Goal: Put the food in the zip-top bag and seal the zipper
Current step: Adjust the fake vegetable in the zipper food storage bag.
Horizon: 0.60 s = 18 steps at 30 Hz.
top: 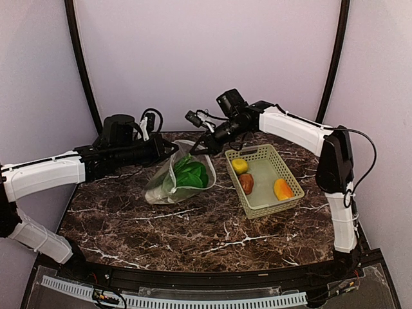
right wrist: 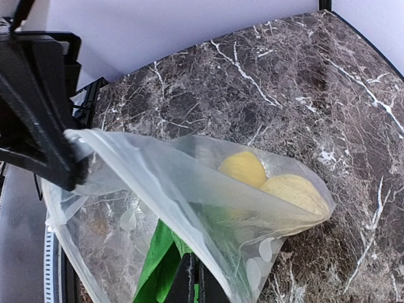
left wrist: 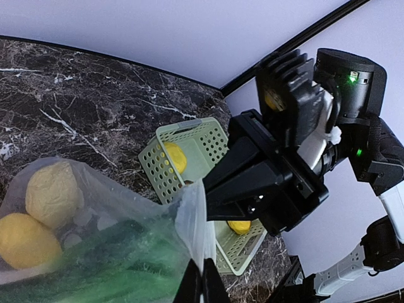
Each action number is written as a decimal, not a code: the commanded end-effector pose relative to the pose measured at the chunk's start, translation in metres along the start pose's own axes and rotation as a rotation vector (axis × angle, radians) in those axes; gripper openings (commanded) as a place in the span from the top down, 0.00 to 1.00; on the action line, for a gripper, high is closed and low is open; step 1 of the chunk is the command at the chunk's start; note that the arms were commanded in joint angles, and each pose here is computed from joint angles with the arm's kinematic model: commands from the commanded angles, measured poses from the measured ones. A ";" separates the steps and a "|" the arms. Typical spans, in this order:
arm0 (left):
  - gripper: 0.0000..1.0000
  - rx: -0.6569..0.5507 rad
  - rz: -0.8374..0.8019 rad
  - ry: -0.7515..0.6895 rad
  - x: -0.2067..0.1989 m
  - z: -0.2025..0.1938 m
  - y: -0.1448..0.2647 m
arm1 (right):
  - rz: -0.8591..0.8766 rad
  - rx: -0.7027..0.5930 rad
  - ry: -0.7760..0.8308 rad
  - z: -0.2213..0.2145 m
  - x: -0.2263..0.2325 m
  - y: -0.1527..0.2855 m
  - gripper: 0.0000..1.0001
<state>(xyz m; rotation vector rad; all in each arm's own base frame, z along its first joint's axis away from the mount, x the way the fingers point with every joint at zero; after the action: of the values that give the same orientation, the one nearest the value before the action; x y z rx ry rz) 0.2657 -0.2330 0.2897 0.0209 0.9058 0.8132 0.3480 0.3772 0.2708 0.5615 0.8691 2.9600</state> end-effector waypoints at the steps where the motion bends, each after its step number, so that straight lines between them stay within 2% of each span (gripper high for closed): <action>1: 0.99 -0.001 -0.022 -0.022 -0.008 0.006 0.005 | -0.097 0.045 -0.017 -0.003 -0.003 -0.011 0.97; 3: 0.99 -0.002 -0.018 -0.020 -0.007 0.006 0.005 | -0.139 0.041 -0.012 0.000 -0.002 -0.007 0.94; 7: 0.99 -0.018 -0.005 -0.024 -0.006 0.007 0.007 | -0.168 0.026 -0.004 0.009 0.008 0.008 0.73; 11: 0.99 -0.035 0.017 -0.032 -0.004 0.008 0.010 | -0.202 0.014 0.041 0.019 0.029 0.037 0.55; 18: 0.99 -0.046 0.031 -0.043 -0.002 0.007 0.010 | -0.232 -0.017 -0.025 0.003 0.037 0.105 0.53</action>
<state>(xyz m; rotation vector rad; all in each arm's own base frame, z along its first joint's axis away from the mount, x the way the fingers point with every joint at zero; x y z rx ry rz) 0.2667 -0.2303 0.2866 0.0390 0.8867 0.8516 0.3253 0.3366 0.3230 0.4346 0.8874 2.7898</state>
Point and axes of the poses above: each gripper's point midway between its finger pads, its own y axis back along the fingers, its own x axis along the line the jaws close on, z = x × y, the point moved 9 cm from there along y, back along the fingers, and after that the axes turned 1 degree about -y, right-handed, at the moved point
